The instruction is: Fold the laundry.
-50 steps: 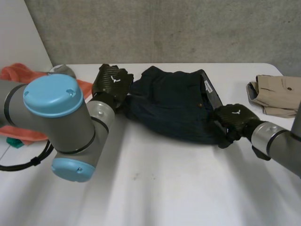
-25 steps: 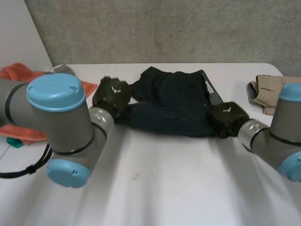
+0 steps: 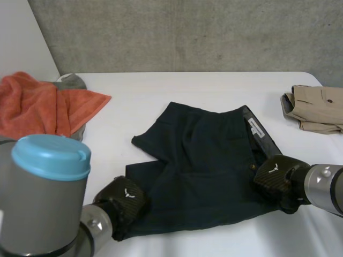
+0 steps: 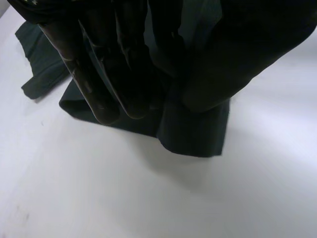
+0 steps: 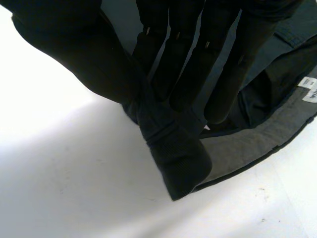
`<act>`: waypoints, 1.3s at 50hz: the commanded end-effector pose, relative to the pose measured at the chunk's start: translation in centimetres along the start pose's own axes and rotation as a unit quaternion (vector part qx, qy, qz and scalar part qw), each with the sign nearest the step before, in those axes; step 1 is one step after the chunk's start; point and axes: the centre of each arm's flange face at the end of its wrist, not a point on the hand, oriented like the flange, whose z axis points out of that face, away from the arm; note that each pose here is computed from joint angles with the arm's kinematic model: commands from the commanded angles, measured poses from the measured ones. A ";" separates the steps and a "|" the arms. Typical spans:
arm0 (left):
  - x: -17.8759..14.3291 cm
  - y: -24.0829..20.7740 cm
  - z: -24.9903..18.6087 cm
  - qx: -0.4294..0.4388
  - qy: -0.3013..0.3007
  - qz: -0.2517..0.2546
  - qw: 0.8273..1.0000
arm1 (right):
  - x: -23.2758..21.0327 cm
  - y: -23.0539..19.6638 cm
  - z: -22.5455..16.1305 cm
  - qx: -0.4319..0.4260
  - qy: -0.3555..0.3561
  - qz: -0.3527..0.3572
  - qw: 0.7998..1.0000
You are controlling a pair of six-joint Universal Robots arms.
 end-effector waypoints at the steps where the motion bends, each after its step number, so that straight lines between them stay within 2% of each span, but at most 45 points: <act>1: -2.1 -2.3 3.3 0.046 -0.040 -0.011 0.998 | 1.2 -0.1 3.0 0.021 0.023 0.032 0.999; 5: -3.7 -3.9 5.2 0.076 -0.075 -0.019 0.994 | 1.6 -0.7 3.9 0.035 0.035 0.036 0.998; 9: -4.7 -3.9 5.8 0.072 -0.095 -0.025 0.993 | 1.5 -1.0 4.1 0.044 0.036 0.031 0.998; 19: -4.4 -3.5 8.5 0.079 -0.105 -0.024 0.991 | 2.4 -1.4 4.6 0.052 0.054 0.027 0.997; 24: -4.4 -3.5 9.4 0.078 -0.107 -0.017 0.991 | 2.4 -1.3 4.0 0.033 0.035 0.023 0.999; 31: -4.8 -3.6 9.7 0.080 -0.112 -0.019 0.990 | 1.4 -0.2 4.7 -0.003 0.002 -0.006 1.000; 44: -4.8 -3.3 9.6 0.074 -0.111 -0.020 0.991 | 1.5 1.1 5.6 -0.027 0.004 0.005 1.000; 48: -5.0 -3.4 9.6 0.075 -0.113 -0.019 0.991 | 1.8 1.1 5.2 -0.027 0.008 0.008 1.000; 57: -5.3 -3.5 9.7 0.074 -0.123 -0.019 0.989 | 2.7 0.0 1.6 -0.010 0.036 0.009 0.999; 65: -5.4 -3.7 9.9 0.076 -0.126 -0.021 0.989 | 2.0 0.7 1.5 -0.018 0.024 0.016 0.999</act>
